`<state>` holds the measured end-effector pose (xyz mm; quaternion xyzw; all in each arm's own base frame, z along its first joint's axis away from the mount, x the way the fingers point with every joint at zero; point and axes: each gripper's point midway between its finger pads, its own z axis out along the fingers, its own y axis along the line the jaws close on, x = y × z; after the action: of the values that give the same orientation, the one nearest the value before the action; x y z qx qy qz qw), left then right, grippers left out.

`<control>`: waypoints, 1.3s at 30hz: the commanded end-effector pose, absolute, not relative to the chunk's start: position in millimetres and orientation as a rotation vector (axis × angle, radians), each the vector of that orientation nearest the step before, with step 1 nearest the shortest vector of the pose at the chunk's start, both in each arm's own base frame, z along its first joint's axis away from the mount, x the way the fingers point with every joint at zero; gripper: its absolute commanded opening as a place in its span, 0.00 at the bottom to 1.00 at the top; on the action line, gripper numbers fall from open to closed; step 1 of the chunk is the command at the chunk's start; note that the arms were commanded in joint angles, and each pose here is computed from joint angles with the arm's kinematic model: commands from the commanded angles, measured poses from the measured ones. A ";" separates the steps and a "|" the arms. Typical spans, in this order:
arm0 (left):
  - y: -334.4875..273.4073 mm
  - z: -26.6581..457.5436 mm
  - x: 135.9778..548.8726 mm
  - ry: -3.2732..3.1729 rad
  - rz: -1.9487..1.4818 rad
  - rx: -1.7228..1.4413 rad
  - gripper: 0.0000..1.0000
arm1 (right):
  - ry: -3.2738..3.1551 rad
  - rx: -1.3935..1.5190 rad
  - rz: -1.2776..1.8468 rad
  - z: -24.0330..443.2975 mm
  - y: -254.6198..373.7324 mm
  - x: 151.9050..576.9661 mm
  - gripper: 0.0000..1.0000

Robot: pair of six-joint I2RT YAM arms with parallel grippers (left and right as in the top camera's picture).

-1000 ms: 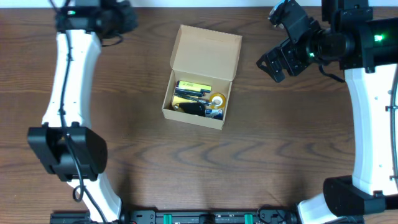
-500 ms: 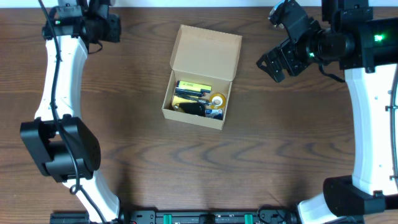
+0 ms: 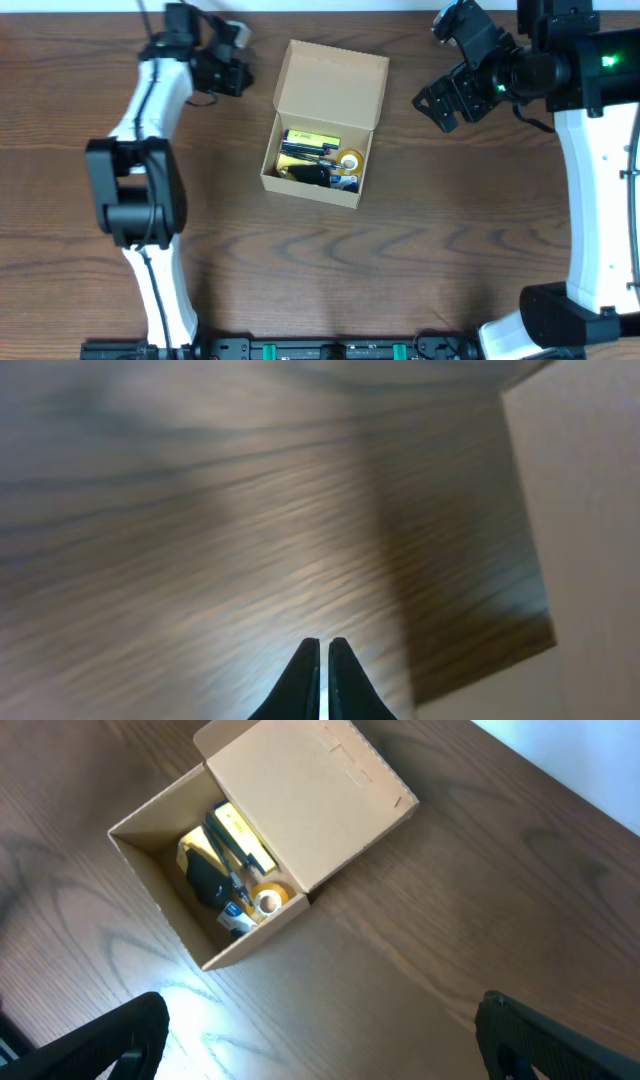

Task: Pack container
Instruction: 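Move both grippers to the box lid's far edge on either side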

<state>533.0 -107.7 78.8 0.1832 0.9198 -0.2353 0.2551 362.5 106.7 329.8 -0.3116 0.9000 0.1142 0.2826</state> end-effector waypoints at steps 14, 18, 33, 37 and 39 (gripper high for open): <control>-173.9 73.6 534.8 2.392 -0.960 0.527 0.06 | 2.321 -0.856 0.382 342.3 119.3 369.7 0.99; -187.4 94.8 531.7 2.310 -1.092 0.572 0.06 | 2.280 -0.853 0.495 349.7 132.9 367.6 0.99; -182.1 122.3 530.4 2.207 -1.243 0.584 0.06 | 2.781 0.036 0.018 183.9 40.8 462.2 0.01; -175.2 123.7 532.7 2.207 -1.242 0.562 0.06 | 2.866 0.233 0.098 124.5 21.5 475.9 0.01; -174.9 124.1 533.2 2.204 -1.240 0.563 0.06 | 2.871 0.270 0.273 104.0 23.0 485.9 0.01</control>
<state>529.3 -175.1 113.2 0.2067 0.8276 -0.4501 0.2641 478.8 35.7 117.6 0.0250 0.9900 0.0461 0.1310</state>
